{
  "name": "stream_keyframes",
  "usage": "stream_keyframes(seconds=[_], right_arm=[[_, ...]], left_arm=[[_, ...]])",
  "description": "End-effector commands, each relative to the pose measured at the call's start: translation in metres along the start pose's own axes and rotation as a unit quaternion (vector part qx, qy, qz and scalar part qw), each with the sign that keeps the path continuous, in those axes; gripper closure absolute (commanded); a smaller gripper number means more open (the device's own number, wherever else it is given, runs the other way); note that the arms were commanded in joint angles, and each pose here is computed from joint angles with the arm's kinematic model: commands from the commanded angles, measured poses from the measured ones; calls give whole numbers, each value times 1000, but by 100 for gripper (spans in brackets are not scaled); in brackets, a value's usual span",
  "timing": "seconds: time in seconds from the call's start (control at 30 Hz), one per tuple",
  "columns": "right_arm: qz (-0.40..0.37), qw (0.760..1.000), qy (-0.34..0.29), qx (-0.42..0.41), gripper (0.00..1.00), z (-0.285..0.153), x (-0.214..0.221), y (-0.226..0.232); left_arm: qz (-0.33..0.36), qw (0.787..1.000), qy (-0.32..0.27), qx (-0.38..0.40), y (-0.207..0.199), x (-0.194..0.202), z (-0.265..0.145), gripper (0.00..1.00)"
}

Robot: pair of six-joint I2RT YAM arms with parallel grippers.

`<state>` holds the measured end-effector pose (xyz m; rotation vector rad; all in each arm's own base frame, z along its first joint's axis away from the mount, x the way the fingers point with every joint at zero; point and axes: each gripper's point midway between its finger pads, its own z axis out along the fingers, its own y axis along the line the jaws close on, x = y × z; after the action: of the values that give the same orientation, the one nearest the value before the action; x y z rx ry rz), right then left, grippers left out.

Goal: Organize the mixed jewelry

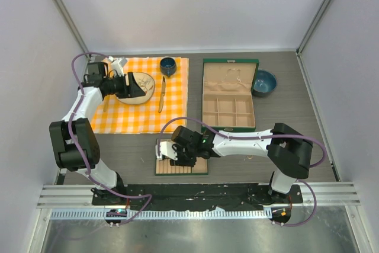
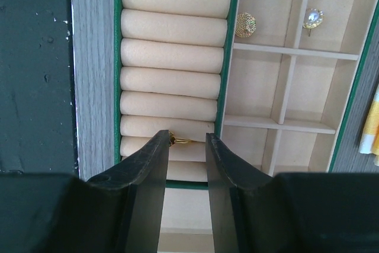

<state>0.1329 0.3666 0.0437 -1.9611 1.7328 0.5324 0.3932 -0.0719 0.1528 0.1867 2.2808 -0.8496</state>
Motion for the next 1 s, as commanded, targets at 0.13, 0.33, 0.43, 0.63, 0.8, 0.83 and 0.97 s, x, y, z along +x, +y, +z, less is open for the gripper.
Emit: stream_keyframes(seconds=[0.13, 0.33, 0.43, 0.63, 0.8, 0.83, 0.97], right_arm=[[-9, 999, 0, 41, 63, -15, -10, -15], [-10, 997, 3, 71, 63, -26, -15, -31], [-8, 996, 5, 84, 63, -33, -15, -39], [3, 996, -7, 92, 62, -47, -23, -45], [15, 996, -20, 91, 61, -61, -30, -42], [16, 995, -20, 92, 61, -64, -30, -42], [27, 994, -21, 107, 61, -82, -24, -48]], left_arm=[[20, 1000, -21, -1, -3, -11, -6, 37], [23, 1000, -20, -2, -3, -10, -7, 38], [23, 1000, -20, -1, -4, -10, -7, 38], [23, 1000, -20, 4, -6, -10, -7, 37], [25, 999, -20, 7, -7, -11, -7, 38], [25, 999, -20, 9, -8, -11, -8, 37], [34, 999, -19, 19, -14, -9, -12, 37]])
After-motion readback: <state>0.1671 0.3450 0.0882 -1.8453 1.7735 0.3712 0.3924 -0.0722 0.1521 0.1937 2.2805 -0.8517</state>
